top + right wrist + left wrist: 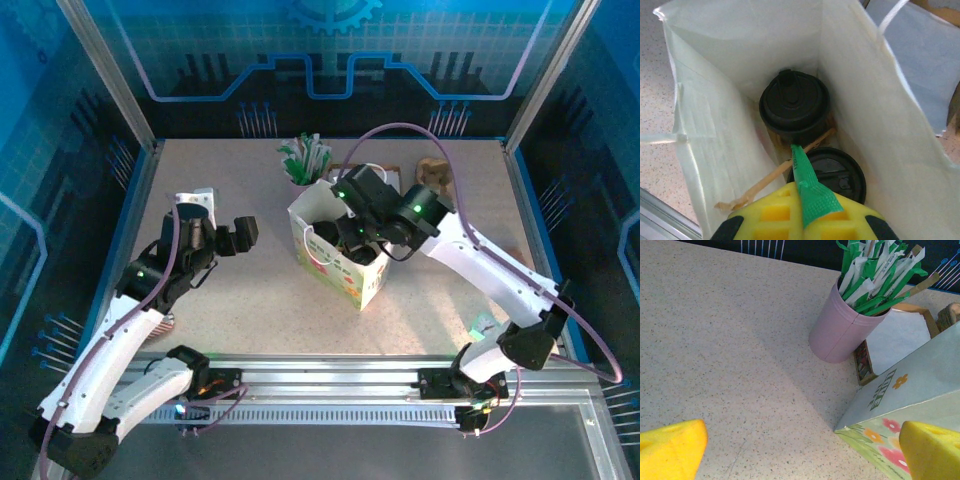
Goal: Pack the takeout coffee
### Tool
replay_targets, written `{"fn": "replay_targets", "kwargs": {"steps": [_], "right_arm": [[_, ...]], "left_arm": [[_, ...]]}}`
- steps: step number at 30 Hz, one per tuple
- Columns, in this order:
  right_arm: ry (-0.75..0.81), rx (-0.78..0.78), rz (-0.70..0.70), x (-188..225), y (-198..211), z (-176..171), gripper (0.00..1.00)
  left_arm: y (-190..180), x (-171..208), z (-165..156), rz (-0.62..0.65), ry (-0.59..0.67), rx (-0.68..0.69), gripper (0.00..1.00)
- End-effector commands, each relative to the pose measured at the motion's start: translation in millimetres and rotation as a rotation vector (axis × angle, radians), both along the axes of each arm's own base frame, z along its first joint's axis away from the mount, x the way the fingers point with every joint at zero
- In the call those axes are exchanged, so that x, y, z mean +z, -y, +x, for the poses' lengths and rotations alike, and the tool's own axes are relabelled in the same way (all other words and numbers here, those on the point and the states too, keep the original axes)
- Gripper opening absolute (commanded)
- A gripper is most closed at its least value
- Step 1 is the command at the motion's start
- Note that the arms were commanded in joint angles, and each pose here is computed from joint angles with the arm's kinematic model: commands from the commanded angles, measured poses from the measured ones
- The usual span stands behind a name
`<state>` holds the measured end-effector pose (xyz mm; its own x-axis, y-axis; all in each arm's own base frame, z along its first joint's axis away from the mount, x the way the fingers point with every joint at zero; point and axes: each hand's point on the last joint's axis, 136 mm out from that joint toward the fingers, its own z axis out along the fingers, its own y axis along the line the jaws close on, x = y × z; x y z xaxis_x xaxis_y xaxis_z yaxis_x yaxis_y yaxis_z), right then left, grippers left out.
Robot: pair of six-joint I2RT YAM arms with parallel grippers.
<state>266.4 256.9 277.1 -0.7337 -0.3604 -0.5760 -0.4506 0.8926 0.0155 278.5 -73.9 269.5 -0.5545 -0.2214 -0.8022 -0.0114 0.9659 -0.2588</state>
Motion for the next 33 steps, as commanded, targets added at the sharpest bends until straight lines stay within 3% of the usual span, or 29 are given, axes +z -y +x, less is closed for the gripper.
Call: {"fn": "replay_targets", "kwargs": {"steps": [1, 8, 10, 20, 29, 33], "right_arm": [[-0.046, -0.013, -0.022, -16, -8, 1, 0.0], [-0.1, -0.048, -0.049, -28, -8, 3, 0.0], [-0.096, -0.052, -0.041, -25, -8, 3, 0.06], [-0.045, -0.058, -0.035, 9, 0, 3, 0.47], [0.112, -0.075, -0.002, 85, 21, 8, 0.94], [0.152, -0.156, 0.003, 104, 46, 19, 1.0]], "left_arm": [[-3, 1, 1, 0.022, 0.02, 0.001, 0.99], [-2, 2, 0, 0.024, 0.022, -0.003, 0.99], [-3, 2, 0, 0.026, 0.021, -0.004, 0.99], [-2, 2, 0, 0.031, 0.021, -0.007, 0.99], [-2, 4, -1, 0.028, 0.025, -0.005, 0.99], [-1, 15, -4, 0.007, 0.043, -0.005, 0.99]]}}
